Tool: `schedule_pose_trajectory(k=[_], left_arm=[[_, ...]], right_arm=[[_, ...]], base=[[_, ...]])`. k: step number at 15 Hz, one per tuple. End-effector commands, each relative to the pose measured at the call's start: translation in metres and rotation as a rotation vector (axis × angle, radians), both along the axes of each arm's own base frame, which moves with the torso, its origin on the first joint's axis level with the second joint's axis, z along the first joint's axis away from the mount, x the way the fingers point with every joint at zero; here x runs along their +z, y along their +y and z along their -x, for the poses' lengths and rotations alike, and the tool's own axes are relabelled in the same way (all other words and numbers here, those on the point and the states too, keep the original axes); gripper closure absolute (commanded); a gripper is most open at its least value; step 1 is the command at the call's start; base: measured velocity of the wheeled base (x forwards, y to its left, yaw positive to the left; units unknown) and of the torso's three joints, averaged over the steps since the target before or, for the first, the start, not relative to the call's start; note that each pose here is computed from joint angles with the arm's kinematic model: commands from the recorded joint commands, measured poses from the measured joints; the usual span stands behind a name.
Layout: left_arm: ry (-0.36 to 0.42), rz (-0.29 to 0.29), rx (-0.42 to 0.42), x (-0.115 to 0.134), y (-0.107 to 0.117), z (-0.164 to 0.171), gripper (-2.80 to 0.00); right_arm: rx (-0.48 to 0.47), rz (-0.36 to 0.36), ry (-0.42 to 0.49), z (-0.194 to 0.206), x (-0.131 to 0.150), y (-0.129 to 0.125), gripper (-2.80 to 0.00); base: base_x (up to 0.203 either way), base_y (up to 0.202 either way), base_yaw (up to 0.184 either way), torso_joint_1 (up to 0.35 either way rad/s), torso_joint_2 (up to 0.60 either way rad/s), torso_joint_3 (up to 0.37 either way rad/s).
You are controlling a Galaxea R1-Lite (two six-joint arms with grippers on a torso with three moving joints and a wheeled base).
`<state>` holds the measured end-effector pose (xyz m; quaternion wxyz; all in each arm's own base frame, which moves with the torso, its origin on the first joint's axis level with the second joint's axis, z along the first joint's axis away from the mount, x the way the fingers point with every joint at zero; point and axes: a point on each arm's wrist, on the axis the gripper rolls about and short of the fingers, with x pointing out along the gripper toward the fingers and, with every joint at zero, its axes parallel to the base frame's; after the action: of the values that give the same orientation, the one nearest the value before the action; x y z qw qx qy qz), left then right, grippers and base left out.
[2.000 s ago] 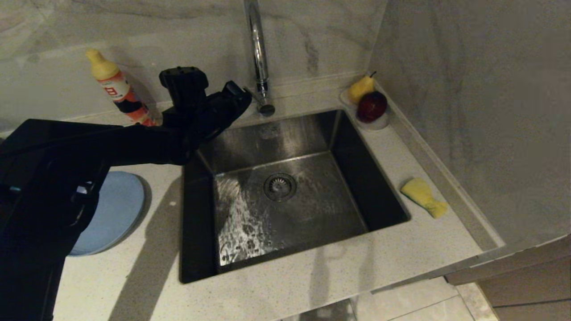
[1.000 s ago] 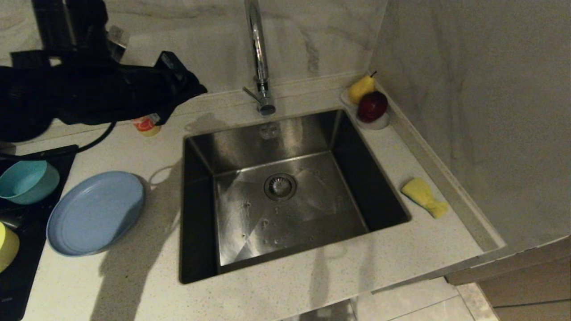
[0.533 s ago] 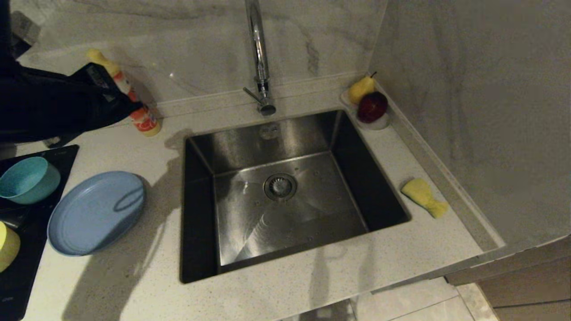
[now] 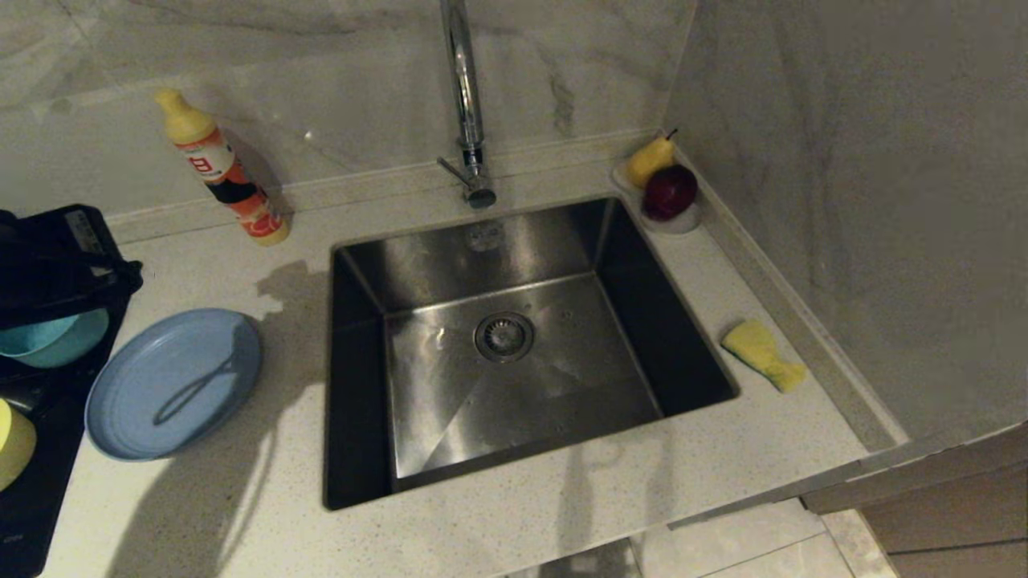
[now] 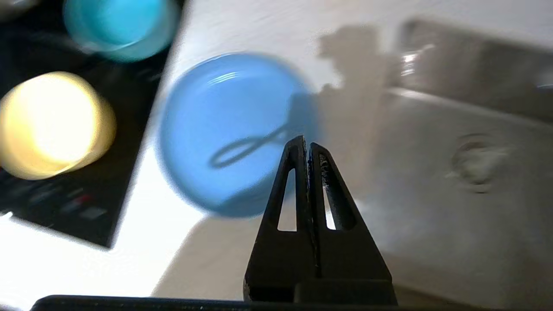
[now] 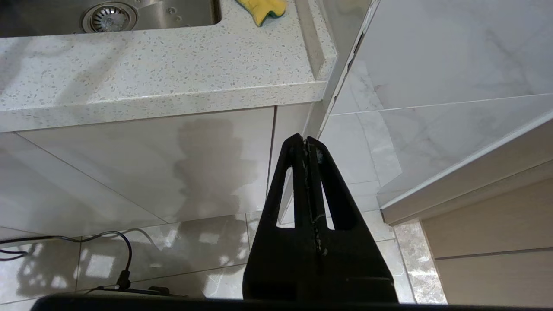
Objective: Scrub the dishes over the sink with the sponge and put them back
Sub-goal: Place the bowl on the plate
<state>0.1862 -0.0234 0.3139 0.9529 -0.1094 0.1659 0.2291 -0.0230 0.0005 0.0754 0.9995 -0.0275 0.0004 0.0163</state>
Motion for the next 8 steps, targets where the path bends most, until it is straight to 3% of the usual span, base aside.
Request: schedule_pose_trajectory(k=[1,8], left_arm=[[0.058,-0.005,0.082,-0.007,0.015,-0.003,0.00],[0.170,0.088,0.302,-0.029,0.086,-0.034,0.00]], right_arm=[[0.001,0.000,0.000,0.000,0.000,0.000,0.00],[0.001,0.002,-0.002,0.000,0.000,0.000,0.00]], base=[[0.000,0.000,0.000,0.000,0.00,0.000],[0.000,0.000,0.000,0.000,0.00,0.000]])
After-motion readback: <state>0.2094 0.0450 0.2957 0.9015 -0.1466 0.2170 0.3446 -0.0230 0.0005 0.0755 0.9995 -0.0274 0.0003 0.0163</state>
